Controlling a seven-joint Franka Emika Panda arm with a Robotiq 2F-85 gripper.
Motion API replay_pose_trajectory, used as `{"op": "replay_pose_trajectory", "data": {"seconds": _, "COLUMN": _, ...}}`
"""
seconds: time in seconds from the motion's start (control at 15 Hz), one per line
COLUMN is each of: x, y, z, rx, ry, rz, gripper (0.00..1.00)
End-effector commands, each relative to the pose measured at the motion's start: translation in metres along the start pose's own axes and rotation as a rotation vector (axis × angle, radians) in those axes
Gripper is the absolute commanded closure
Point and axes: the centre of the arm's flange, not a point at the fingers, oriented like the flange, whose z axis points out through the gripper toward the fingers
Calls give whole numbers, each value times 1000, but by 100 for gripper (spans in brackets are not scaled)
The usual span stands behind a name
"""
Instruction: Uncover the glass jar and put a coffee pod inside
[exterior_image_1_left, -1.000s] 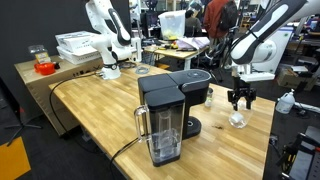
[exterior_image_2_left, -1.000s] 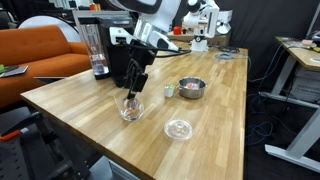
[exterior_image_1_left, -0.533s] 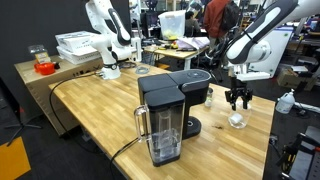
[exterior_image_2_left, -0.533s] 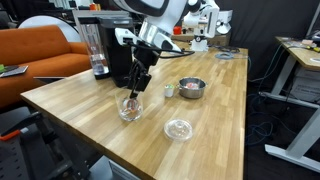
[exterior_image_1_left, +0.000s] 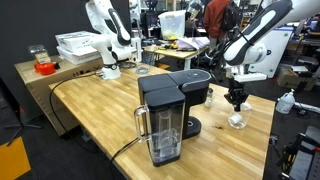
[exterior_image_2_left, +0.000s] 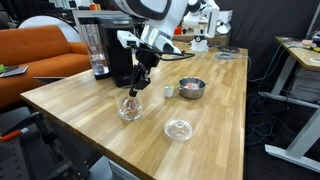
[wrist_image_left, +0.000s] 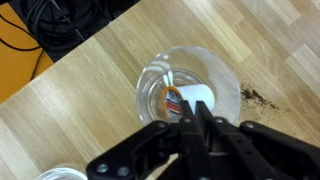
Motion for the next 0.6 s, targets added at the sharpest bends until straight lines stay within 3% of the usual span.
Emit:
{"op": "replay_pose_trajectory", "data": {"seconds": 0.0, "x": 0, "y": 1, "z": -5, "rx": 16, "ry": -21, "rz": -19, "gripper": 100}}
{"op": "replay_pose_trajectory", "data": {"seconds": 0.53, "x": -21, "y": 8, "z": -30, "rx": 43, "ry": 32, "rz": -37, "gripper": 100}}
